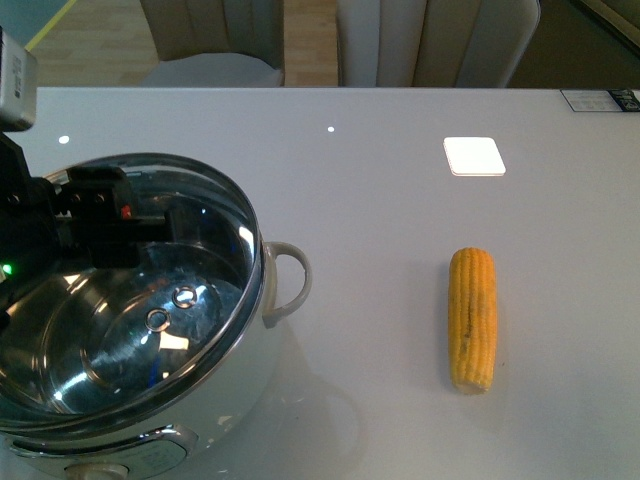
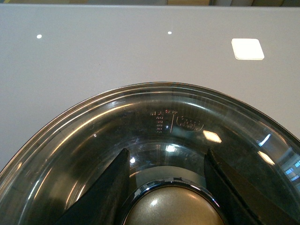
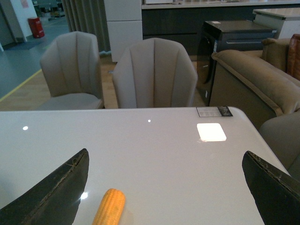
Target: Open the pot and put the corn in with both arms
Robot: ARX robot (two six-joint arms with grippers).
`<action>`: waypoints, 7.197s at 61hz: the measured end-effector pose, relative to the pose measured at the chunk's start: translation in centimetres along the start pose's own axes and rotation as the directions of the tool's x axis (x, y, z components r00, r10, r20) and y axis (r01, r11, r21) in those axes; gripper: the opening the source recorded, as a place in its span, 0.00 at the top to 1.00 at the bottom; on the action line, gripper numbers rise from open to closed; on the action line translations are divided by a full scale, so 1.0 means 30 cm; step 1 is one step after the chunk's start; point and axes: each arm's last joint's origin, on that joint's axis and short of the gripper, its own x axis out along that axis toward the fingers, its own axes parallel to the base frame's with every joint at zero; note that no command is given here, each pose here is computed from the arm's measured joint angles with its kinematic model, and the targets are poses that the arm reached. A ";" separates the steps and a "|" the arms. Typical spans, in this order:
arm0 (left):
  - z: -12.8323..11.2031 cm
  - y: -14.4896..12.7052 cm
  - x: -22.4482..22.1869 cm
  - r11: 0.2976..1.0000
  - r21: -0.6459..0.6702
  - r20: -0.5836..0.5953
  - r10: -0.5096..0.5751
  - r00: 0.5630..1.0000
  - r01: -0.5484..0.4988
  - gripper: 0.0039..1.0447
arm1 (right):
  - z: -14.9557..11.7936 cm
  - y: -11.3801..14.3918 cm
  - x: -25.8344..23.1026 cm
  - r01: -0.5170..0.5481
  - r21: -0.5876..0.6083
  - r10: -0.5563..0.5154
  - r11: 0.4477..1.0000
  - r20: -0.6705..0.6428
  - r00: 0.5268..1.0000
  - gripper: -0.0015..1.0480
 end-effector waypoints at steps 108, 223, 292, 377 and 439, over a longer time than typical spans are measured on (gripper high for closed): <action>-0.367 0.946 0.145 0.919 -0.140 -0.012 0.370 0.929 -0.368 0.60 | 0.000 0.000 0.000 0.000 0.000 0.000 1.000 0.000 1.000 0.08; 0.185 0.745 -0.174 0.962 -0.264 0.328 0.152 0.932 -0.064 0.06 | 0.000 0.000 0.000 0.000 0.000 0.000 1.000 0.000 1.000 0.08; 0.068 0.294 -0.481 1.000 -0.013 0.446 0.007 0.895 -0.001 0.97 | 0.000 0.000 0.000 0.000 0.000 0.000 1.000 0.000 1.000 0.08; 0.017 0.293 -0.572 1.000 -0.011 0.447 0.006 0.895 -0.001 0.97 | 0.000 0.000 0.000 0.000 0.000 0.000 1.000 0.000 1.000 0.08; 0.017 0.292 -0.572 1.000 -0.009 0.448 0.004 0.894 0.000 0.07 | -0.015 0.005 0.015 0.205 0.120 -0.113 0.971 -0.525 0.843 0.08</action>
